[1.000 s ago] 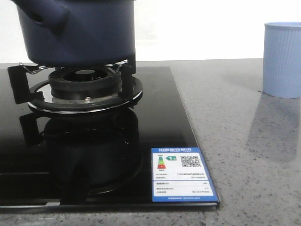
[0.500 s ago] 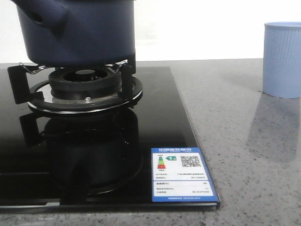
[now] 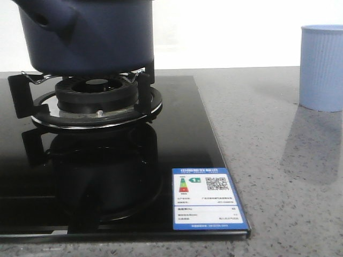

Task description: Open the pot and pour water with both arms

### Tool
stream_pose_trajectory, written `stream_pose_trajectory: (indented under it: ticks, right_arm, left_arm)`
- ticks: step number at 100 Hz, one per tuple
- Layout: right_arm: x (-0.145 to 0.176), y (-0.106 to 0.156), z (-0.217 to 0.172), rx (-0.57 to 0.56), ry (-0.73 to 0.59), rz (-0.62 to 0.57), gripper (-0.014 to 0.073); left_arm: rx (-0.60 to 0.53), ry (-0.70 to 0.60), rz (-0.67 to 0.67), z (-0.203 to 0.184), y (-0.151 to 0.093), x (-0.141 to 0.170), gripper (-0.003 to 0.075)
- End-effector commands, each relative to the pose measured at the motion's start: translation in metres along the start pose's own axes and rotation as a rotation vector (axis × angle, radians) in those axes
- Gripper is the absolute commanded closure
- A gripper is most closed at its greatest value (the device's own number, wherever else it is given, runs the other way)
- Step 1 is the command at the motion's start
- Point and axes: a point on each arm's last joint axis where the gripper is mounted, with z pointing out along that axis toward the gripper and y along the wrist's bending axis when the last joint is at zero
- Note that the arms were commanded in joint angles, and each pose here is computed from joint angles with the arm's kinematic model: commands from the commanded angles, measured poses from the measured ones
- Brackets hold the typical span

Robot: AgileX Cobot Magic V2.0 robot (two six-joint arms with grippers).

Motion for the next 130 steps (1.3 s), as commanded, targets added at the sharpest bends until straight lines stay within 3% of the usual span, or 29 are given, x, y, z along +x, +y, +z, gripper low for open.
stream_pose_trajectory:
  ticks: [1,15,25,37,47,72,130]
  right_arm:
    - [-0.009,0.0,0.001,0.0,-0.025,0.004,0.0657]
    - [-0.009,0.0,0.001,0.0,-0.025,0.004,0.0657]
    - [-0.009,0.0,0.001,0.0,-0.025,0.004,0.0657]
    - [-0.009,0.0,0.001,0.0,-0.025,0.004,0.0657]
    - [-0.009,0.0,0.001,0.0,-0.025,0.004,0.0657]
    - [-0.009,0.0,0.001,0.0,-0.025,0.004,0.0657]
    - [-0.009,0.0,0.001,0.0,-0.025,0.004,0.0657]
  left_arm:
    - [-0.018,0.003,-0.022,0.001,0.001,-0.007,0.0736]
    - [-0.118,0.049,-0.097,0.0,0.01,-0.002,0.0736]
    - [-0.212,-0.015,-0.101,-0.001,0.019,-0.003,0.0736]
    - [-0.249,-0.099,-0.066,-0.002,0.023,0.003,0.0736]
    - [-0.241,-0.16,-0.064,-0.008,0.023,0.017,0.0736]
    - [-0.213,-0.085,-0.01,-0.017,0.019,0.052,0.0736]
    - [-0.191,-0.037,-0.003,-0.018,0.017,0.057,0.0736]
